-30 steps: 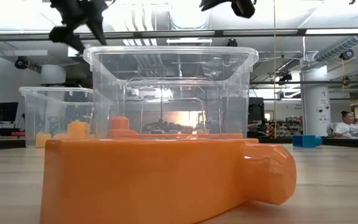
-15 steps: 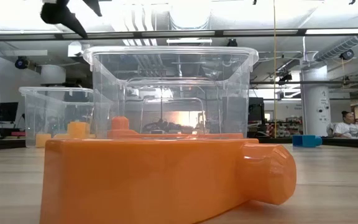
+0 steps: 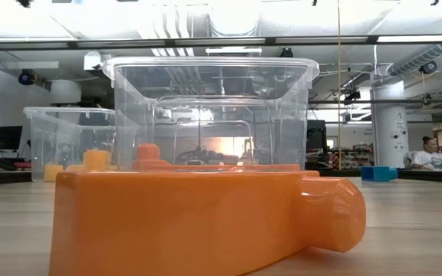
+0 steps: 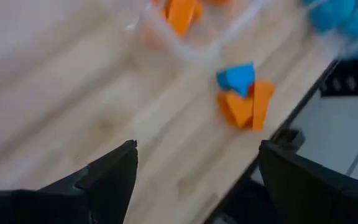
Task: Sort blocks
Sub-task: Put the orange game piece into the middle transparent bin
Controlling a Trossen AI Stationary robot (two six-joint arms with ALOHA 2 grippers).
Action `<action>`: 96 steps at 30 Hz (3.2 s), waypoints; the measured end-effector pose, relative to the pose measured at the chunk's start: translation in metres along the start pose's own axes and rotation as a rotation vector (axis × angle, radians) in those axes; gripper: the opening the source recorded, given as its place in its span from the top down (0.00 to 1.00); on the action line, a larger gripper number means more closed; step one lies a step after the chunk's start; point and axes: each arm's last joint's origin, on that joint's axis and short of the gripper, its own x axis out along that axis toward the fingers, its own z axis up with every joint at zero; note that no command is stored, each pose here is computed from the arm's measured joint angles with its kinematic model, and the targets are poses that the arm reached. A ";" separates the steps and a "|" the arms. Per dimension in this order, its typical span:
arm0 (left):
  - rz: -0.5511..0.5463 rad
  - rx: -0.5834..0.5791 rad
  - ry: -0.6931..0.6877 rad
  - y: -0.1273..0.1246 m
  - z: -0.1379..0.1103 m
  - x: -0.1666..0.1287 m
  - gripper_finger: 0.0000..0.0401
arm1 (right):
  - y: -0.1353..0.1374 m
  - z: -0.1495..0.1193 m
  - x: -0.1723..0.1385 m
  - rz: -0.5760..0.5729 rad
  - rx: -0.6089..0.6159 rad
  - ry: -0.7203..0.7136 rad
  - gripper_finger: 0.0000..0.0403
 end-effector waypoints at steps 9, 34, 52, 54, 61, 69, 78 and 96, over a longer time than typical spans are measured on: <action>0.009 0.161 0.148 -0.039 -0.055 0.006 0.26 | 0.004 -0.005 -0.001 0.011 0.076 0.011 0.93; -0.059 0.100 0.045 -0.098 -0.102 0.080 0.56 | 0.036 -0.067 -0.017 0.041 0.082 0.252 0.93; 0.056 -0.136 -0.022 -0.168 -0.092 0.163 0.92 | 0.033 -0.074 -0.024 -0.076 -0.185 0.059 0.93; 0.070 -0.133 -0.032 -0.173 -0.088 0.171 0.98 | 0.033 -0.073 -0.025 -0.073 -0.200 0.057 0.93; 0.134 -0.122 -0.053 -0.178 -0.079 0.207 1.00 | 0.032 -0.074 -0.029 -0.066 -0.240 0.054 0.93; 0.210 -0.126 -0.069 -0.171 -0.073 0.235 1.00 | 0.032 -0.075 -0.032 -0.078 -0.263 0.015 0.93; 0.275 -0.136 -0.082 -0.163 -0.066 0.248 1.00 | 0.033 -0.076 -0.032 -0.077 -0.293 0.016 0.93; 0.424 -0.144 0.016 -0.151 -0.071 0.259 1.00 | 0.033 -0.076 -0.032 -0.076 -0.303 0.017 0.93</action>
